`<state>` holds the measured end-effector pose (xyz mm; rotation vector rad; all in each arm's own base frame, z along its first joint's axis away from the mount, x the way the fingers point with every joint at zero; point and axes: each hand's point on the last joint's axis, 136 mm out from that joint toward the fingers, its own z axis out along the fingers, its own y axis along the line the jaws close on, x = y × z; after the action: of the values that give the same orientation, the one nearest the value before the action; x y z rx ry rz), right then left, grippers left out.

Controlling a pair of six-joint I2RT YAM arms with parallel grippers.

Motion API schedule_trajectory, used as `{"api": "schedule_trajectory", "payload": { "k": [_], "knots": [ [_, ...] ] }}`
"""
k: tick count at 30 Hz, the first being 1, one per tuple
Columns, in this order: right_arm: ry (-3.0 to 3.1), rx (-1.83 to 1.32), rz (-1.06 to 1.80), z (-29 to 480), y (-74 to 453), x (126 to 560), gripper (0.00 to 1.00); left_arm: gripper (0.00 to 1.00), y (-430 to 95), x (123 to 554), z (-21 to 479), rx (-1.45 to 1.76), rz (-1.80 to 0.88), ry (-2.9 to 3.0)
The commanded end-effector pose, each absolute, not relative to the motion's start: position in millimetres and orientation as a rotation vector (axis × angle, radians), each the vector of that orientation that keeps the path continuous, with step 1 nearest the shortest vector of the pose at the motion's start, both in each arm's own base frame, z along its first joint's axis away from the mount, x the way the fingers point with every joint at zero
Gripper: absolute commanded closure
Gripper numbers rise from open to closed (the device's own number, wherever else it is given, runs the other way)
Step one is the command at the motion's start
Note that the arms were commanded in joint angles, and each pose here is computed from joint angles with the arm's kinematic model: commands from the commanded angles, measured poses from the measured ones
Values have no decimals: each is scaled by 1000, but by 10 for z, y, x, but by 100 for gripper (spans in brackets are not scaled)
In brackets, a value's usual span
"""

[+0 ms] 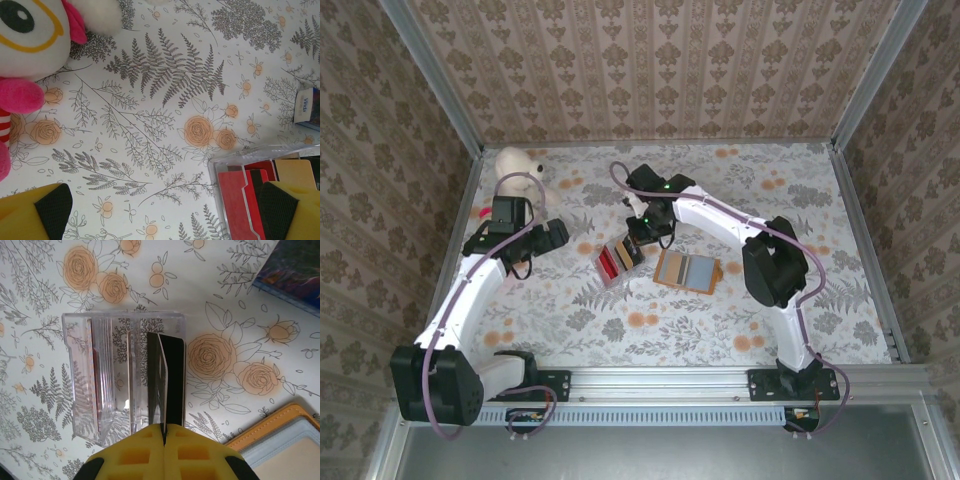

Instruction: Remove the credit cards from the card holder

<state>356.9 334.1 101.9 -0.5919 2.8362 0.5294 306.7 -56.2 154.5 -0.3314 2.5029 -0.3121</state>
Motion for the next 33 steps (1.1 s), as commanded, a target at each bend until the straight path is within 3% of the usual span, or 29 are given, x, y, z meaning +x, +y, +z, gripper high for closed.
{"api": "schedule_trajectory", "payload": {
  "k": [1, 4, 10, 13, 18, 21, 26, 33],
  "knots": [
    [2876, -632, 443, 951, 3275, 3521, 100, 0, -562, 3054, 1507, -308, -320, 2508],
    [2872, -640, 447, 959, 3311, 3521, 98, 0, -560, 3054, 1503, -307, -324, 2509],
    [2855, -624, 462, 1046, 3344, 3547, 81, 0, -578, 3058, 1503, -304, -336, 2512],
    [2840, -605, 488, 1134, 3362, 3549, 77, 0, -590, 3060, 1507, -305, -346, 2513],
    [2790, -531, 542, 1373, 3359, 3555, 73, 0, -646, 3062, 1529, -285, -387, 2510],
    [2711, -433, 608, 1602, 3304, 3577, 64, 0, -692, 3053, 1534, -272, -420, 2511],
    [2622, -257, 627, 1772, 2951, 3507, 51, 0, -796, 3040, 1541, -267, -494, 2516],
    [2650, 13, 464, 1473, 2209, 3280, 37, 0, -1154, 3009, 1524, -156, -612, 2573]
  ]
}}
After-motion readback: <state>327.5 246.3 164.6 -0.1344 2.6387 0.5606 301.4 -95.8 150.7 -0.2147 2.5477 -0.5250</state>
